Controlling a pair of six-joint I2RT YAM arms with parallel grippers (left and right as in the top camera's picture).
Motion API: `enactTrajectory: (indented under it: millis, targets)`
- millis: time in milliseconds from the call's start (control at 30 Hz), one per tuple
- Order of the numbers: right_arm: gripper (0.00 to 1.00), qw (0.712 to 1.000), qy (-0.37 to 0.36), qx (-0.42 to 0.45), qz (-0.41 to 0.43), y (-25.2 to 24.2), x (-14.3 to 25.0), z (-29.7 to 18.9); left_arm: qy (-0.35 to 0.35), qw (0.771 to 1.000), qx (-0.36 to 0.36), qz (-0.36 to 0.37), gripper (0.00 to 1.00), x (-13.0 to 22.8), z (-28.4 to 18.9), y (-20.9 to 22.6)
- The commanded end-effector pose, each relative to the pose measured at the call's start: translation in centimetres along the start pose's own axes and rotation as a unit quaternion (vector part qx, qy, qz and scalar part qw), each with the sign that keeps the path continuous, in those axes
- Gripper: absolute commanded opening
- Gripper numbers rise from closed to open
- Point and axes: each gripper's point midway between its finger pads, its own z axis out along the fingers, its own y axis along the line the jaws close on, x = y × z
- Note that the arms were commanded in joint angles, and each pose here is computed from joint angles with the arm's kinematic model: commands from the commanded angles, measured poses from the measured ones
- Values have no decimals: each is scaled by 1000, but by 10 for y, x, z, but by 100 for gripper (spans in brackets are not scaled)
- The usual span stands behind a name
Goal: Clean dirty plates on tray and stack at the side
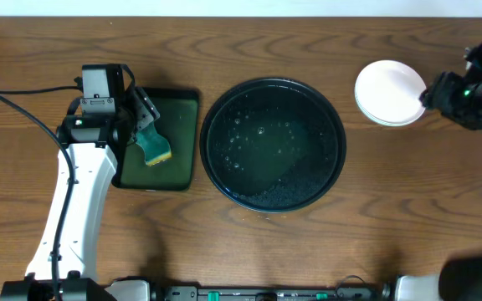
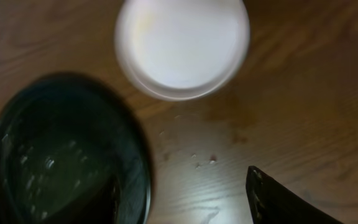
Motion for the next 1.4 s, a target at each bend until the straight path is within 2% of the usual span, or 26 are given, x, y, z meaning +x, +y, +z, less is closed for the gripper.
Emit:
enactTrajectory:
  millis: [0, 33, 133, 300, 833, 1067, 1367]
  targets:
    - [75, 997, -10, 3, -74, 23, 47, -21, -7, 1000, 1, -1, 79, -6, -3, -1]
    - [99, 997, -13, -5, -80, 29, 60, -25, -7, 1000, 1, -1, 80, -6, -3, -1]
    - [99, 994, -7, -22, -106, 39, 99, -33, -7, 1000, 1, -1, 80, -6, -3, -1]
    - [99, 992, -3, -30, -122, 39, 126, -40, -7, 1000, 1, -1, 80, -6, -3, -1]
    - [99, 992, 15, -22, -124, 31, 140, -27, -7, 1000, 1, -1, 80, -6, -3, -1]
    - [99, 975, -116, -112, -151, 42, 149, 5, -7, 1000, 1, -1, 80, -6, -3, -1]
    - [99, 910, -335, -175, -169, 37, 155, 10, -7, 1000, 1, -1, 80, -6, -3, -1]
